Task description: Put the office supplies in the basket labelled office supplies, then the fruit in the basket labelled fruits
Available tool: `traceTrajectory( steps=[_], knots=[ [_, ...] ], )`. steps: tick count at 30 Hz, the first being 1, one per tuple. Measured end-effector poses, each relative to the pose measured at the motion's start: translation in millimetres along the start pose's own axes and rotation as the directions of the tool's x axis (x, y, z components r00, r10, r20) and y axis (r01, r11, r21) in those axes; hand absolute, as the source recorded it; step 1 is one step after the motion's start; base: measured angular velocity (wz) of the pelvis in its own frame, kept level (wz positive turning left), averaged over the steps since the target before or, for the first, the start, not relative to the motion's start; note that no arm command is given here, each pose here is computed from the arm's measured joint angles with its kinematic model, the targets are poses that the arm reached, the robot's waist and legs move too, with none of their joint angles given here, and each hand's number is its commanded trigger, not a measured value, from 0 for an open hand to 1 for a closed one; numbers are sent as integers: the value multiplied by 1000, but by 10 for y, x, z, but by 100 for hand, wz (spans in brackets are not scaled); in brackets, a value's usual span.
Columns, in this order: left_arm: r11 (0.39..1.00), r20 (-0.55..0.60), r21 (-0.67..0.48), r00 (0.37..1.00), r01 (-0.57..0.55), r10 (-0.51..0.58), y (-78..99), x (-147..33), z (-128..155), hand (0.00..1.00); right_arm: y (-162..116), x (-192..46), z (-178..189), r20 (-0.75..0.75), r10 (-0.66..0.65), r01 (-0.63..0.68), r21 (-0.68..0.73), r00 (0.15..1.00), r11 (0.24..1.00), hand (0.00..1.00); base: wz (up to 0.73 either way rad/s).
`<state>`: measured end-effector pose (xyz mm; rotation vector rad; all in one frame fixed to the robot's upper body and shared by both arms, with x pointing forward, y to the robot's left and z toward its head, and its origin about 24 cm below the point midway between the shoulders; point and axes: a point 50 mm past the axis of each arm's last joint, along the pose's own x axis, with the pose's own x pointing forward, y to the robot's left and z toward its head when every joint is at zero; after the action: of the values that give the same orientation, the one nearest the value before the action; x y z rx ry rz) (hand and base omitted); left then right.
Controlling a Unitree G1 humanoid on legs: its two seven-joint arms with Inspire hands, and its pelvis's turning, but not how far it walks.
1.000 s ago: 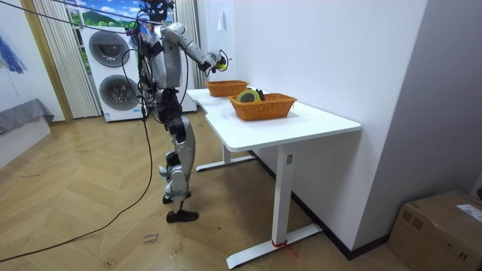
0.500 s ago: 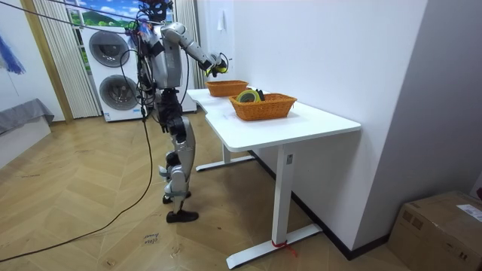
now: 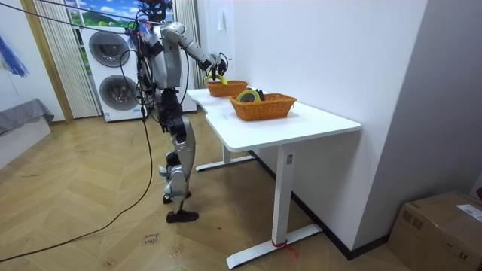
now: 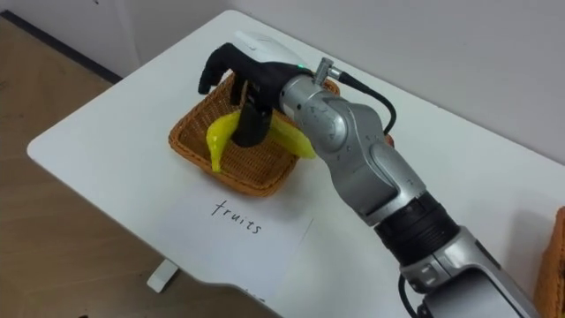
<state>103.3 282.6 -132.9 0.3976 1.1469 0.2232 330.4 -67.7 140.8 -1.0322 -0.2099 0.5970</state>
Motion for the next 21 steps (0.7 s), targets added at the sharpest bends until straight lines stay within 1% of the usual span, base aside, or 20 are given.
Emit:
traceTrajectory(
  steps=[21],
  knots=[
    [1000,0,0,1000,0,0,0,0,0,0,0,0,0,0,0,0,1,1000,1000,0,0]
  ],
)
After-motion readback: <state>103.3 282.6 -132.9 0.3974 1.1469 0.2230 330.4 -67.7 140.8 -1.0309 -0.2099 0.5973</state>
